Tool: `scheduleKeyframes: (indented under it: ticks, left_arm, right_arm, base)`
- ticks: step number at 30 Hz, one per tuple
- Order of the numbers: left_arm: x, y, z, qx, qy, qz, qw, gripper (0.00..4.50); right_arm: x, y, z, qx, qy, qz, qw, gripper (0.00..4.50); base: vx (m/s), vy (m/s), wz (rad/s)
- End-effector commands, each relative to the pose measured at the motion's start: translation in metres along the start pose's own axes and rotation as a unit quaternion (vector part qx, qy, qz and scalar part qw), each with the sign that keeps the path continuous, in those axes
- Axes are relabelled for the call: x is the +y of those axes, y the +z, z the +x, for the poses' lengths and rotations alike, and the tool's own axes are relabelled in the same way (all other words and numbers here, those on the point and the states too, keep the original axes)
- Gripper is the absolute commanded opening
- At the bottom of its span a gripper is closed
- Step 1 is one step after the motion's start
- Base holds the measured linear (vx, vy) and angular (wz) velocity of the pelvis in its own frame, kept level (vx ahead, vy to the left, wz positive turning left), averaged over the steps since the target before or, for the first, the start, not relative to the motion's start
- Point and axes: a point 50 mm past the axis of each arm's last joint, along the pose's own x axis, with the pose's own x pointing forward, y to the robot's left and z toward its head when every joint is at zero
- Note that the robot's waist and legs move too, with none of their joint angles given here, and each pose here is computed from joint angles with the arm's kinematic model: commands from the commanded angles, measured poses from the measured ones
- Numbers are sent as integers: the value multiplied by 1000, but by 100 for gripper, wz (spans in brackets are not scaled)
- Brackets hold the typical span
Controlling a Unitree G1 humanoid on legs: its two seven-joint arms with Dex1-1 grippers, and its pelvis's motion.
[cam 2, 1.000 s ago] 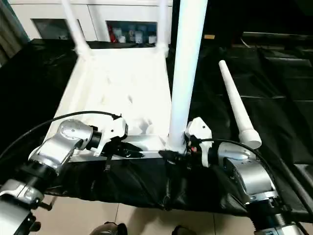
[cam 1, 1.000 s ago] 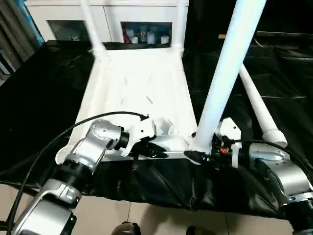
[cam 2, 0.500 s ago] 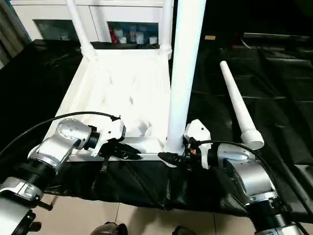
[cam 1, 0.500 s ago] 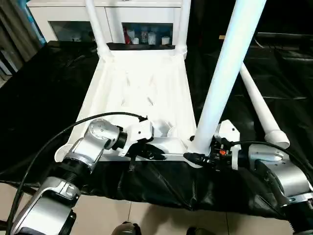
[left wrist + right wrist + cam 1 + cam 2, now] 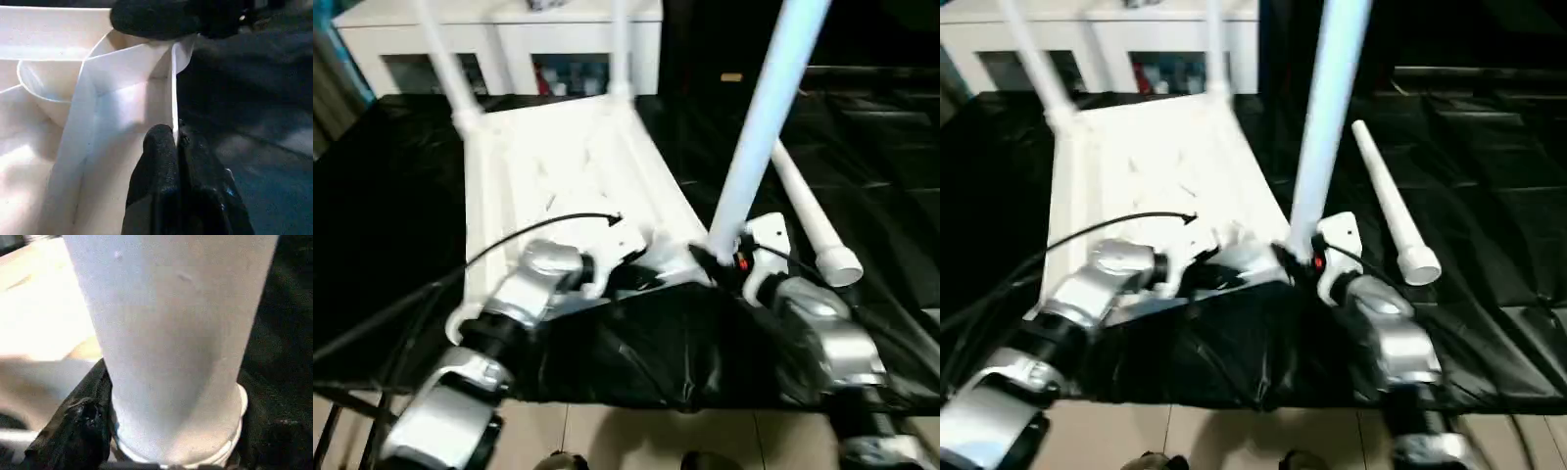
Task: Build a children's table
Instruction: Insert table leg to table base, then rotate leg to tighten
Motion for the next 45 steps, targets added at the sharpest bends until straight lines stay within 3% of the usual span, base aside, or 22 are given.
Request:
scheduleKeyframes:
  ticks: [1,4,5,6,8,13,14,20,21,22,30,35,45]
  left_arm:
    - [-19,19,20,-44,-39,9,998,0]
    - [-23,18,24,-44,-44,6,998,0]
    - [-24,17,24,-43,-47,6,998,0]
    - [-24,17,24,-42,-47,7,998,0]
    - [-23,16,23,-41,-47,8,998,0]
    - [-21,16,17,-44,-54,20,997,0]
    - [-19,17,13,-54,-60,26,996,0]
    - [-21,14,2,-54,-108,50,991,0]
    - [-23,11,-3,-50,-135,60,988,0]
    - [-23,11,-3,-50,-135,60,988,0]
    - [-20,-5,-24,-8,-196,87,977,0]
    - [-18,-9,-32,6,-218,95,971,0]
    - [-17,-11,-36,11,-232,96,968,0]
  right_arm:
    - [22,-22,8,46,14,7,999,281]
    - [26,-20,13,35,10,-3,999,281]
    - [28,-19,13,30,17,7,999,337]
    - [29,-18,13,26,22,15,999,351]
    - [30,-17,13,21,33,18,999,351]
    - [28,-14,10,18,56,-3,998,398]
    - [25,-12,7,23,75,-30,996,398]
    - [19,-6,-8,31,157,-71,985,398]
    - [18,-5,-17,37,201,-92,975,398]
    - [18,-5,-17,37,201,-92,975,398]
    - [17,-5,-50,85,353,-116,925,398]
    - [15,-7,-57,116,392,-127,904,354]
    - [15,-7,-58,129,407,-134,894,282]
  base:
    - [0,0,0]
    - [0,0,0]
    - [0,0,0]
    - [0,0,0]
    - [0,0,0]
    - [0,0,0]
    - [0,0,0]
    - [0,0,0]
    - [0,0,0]
    - [0,0,0]
    - [0,0,0]
    - [0,0,0]
    - [0,0,0]
